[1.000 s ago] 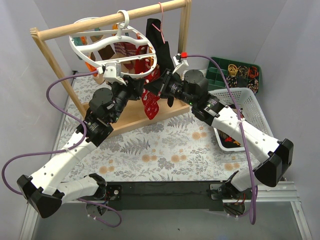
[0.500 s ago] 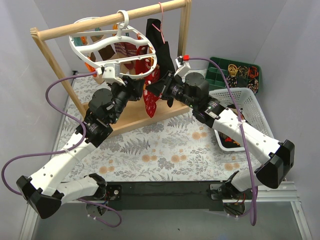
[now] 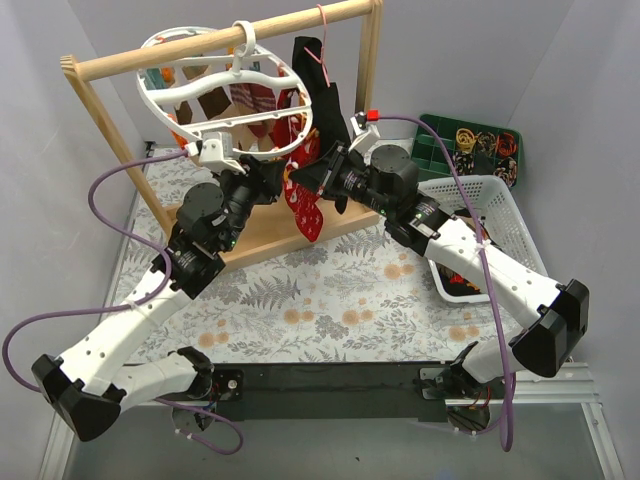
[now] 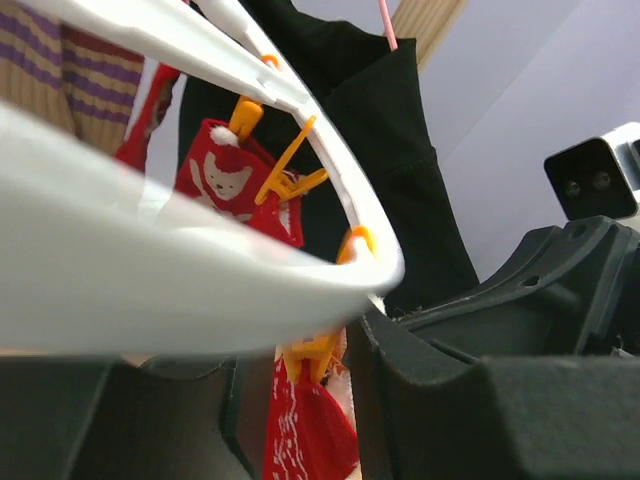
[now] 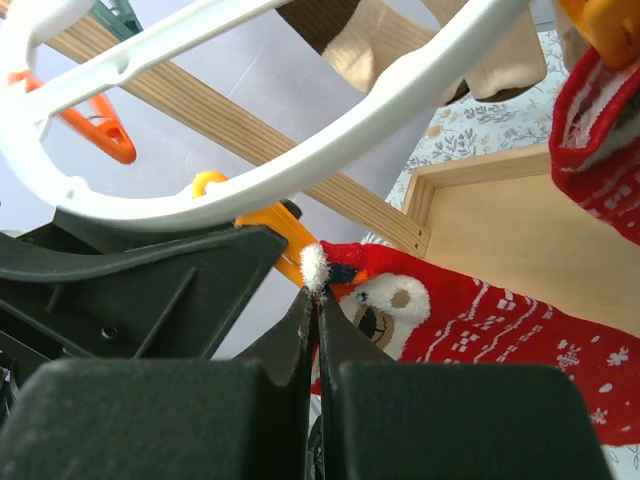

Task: Clip the socks to the hanger
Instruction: Clamp the sock onto the hanger.

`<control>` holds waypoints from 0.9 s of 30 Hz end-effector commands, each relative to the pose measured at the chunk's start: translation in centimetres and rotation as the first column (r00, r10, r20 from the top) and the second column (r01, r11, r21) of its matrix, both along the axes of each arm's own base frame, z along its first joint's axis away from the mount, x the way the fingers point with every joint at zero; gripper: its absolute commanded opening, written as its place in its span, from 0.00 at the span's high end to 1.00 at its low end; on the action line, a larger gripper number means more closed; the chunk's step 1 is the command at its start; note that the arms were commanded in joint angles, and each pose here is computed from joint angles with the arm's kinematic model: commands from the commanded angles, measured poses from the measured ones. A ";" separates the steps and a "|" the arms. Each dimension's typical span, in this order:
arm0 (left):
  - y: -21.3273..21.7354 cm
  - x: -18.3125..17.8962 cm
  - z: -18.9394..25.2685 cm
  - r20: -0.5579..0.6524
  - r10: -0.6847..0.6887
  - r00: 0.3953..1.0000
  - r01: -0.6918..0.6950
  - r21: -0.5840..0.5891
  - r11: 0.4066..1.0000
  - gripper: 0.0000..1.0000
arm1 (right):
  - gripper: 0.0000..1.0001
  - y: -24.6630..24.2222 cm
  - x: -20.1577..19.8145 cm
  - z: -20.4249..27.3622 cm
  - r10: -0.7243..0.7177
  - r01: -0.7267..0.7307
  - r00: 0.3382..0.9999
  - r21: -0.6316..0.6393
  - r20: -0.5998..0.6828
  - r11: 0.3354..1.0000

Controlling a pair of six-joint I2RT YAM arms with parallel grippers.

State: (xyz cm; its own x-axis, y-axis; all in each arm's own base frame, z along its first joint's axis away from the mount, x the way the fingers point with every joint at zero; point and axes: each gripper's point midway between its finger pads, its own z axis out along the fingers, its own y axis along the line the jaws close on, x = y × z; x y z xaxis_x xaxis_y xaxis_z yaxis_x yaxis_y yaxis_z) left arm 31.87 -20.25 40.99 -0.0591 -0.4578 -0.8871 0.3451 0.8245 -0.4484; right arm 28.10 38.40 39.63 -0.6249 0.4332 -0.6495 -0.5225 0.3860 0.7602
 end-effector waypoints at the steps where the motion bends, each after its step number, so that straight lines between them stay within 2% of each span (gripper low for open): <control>1: 3.7 -0.5 0.6 0.022 0.143 0.990 -0.142 -0.010 0.990 1.00 | 0.99 -0.3 -0.6 2.3 0.006 -0.009 0.999 0.075 0.040 0.997; 7: 3.5 -0.9 1.4 0.043 0.118 0.992 -0.115 -0.060 0.992 1.00 | 0.99 -0.2 -0.6 2.2 0.008 -0.011 0.999 0.080 0.033 0.997; 16: 2.4 -0.5 -0.1 0.017 0.081 0.997 -0.080 -0.024 0.996 1.00 | 0.99 -0.2 -0.5 3.0 0.006 -0.011 0.999 0.090 0.050 0.996; 27: 3.3 -0.6 1.4 0.047 0.119 0.992 -0.118 -0.028 0.993 1.00 | 0.99 -0.4 -0.2 0.2 -0.010 0.009 1.000 0.042 0.015 0.999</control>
State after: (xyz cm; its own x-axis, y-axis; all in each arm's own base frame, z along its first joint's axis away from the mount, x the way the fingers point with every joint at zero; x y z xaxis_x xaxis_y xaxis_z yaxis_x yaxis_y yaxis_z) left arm 31.42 -17.97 41.67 0.0100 -0.4896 -0.8719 0.2923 0.8353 -0.4657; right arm 28.10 38.53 38.91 -0.6369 0.4411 -0.6323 -0.5096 0.3745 0.7746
